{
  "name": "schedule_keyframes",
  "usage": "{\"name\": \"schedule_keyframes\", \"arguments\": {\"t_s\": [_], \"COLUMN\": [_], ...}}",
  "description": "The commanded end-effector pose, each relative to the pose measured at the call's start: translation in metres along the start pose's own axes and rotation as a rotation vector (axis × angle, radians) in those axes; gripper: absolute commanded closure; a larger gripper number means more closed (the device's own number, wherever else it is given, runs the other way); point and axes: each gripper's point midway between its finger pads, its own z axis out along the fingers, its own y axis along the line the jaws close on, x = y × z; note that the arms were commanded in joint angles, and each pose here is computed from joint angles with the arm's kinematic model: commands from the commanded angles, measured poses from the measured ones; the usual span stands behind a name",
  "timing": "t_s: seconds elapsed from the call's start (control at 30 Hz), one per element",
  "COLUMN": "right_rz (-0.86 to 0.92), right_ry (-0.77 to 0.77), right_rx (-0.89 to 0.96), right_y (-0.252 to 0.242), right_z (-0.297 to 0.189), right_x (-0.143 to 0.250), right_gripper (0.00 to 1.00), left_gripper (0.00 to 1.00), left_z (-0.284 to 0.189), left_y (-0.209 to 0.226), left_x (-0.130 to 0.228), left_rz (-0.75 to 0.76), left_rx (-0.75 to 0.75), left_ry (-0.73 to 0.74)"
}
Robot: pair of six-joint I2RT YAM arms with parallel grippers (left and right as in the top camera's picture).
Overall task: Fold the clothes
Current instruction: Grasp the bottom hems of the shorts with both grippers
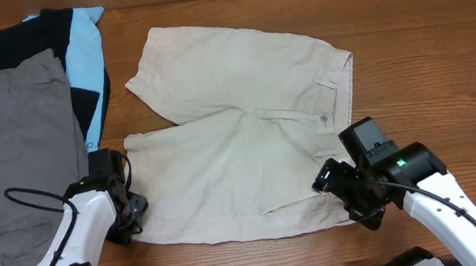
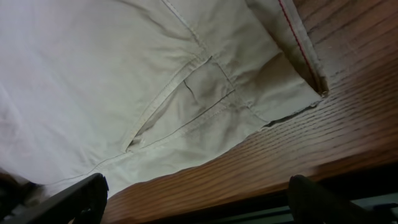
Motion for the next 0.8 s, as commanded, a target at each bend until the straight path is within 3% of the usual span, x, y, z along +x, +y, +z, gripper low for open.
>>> {"name": "schedule_keyframes", "arguments": {"t_s": [0.0,0.2,0.4,0.77], "right_rz": [0.004,0.114,0.277,0.278], "right_ry": [-0.005,0.024,-0.079,-0.109], "right_rx": [0.018,0.078,0.191,0.155], "right_y": [-0.004,-0.018,-0.042,-0.055], "right_z": [0.001,0.0,0.01,0.07], "right_x": [0.0,0.009,0.006,-0.002], "right_gripper": [0.08,0.11,0.22,0.3], "left_gripper": [0.96,0.96,0.96,0.96], "left_z": [0.013,0.014,0.014,0.014], "left_y": [0.013,0.014,0.013,0.01], "left_x": [0.008,0.011,0.011,0.009], "left_rz": [0.014,0.015,-0.001,-0.006], "left_rx": [-0.071,-0.073,-0.073,-0.061], "left_ry": [0.042,0.057,0.056,0.048]}}
